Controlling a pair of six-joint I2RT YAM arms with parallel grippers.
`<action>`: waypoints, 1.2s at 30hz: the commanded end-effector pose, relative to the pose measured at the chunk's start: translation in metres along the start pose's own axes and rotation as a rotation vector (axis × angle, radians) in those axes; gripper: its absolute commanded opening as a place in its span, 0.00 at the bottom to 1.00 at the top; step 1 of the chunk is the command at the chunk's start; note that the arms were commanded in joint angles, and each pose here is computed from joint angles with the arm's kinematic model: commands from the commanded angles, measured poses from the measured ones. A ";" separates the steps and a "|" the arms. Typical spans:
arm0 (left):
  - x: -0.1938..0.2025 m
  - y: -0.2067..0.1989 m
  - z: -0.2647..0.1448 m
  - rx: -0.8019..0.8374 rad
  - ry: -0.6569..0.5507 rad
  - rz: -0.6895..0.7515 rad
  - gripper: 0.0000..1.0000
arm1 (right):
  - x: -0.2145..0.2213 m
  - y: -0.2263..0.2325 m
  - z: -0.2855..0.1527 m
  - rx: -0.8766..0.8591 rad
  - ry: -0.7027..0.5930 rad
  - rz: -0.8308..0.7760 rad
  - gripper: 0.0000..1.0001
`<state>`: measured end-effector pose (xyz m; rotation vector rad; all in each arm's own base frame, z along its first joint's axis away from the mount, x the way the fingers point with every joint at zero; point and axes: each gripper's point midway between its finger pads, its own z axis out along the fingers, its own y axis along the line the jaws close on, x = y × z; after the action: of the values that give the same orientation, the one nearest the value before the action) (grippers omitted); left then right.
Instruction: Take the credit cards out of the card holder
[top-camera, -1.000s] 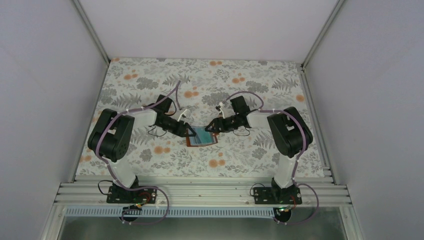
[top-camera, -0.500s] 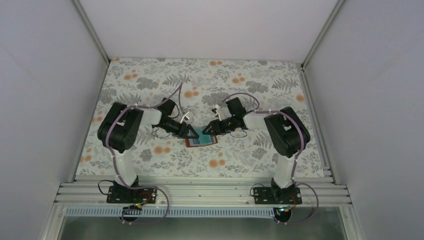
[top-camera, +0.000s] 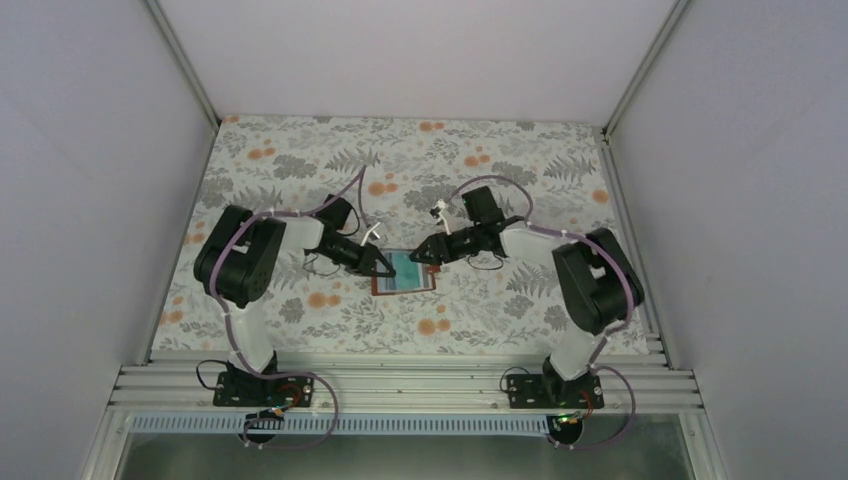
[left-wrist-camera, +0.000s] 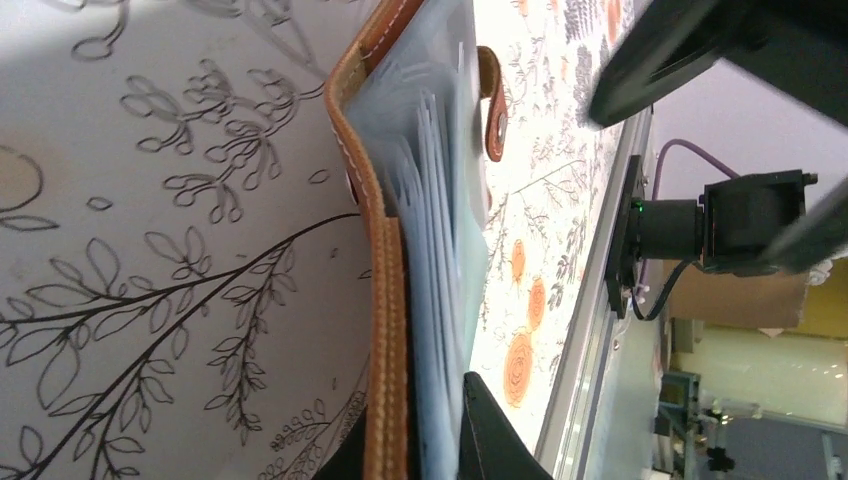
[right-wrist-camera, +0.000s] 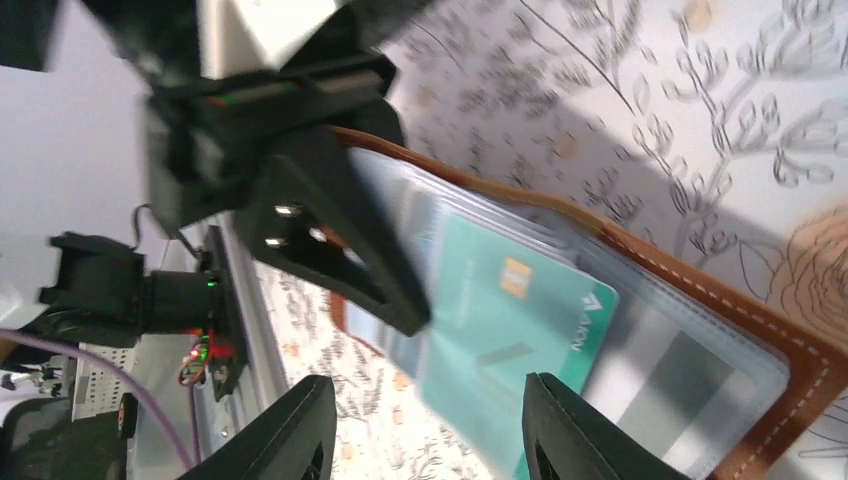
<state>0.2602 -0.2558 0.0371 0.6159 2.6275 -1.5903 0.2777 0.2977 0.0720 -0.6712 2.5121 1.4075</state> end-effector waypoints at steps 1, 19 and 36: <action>-0.012 -0.025 -0.011 0.003 -0.039 0.156 0.02 | -0.006 0.028 -0.028 -0.067 -0.063 -0.123 0.49; -0.001 -0.135 -0.051 0.233 -0.097 0.551 0.02 | -0.002 0.093 -0.075 -0.178 -0.158 -0.367 0.25; 0.002 -0.149 -0.057 0.276 -0.109 0.582 0.02 | 0.007 0.099 -0.067 -0.198 -0.131 -0.368 0.26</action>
<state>0.2228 -0.2644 0.1651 1.0696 2.0640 -1.6819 0.2386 0.2806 0.1812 -0.9504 2.0526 1.4843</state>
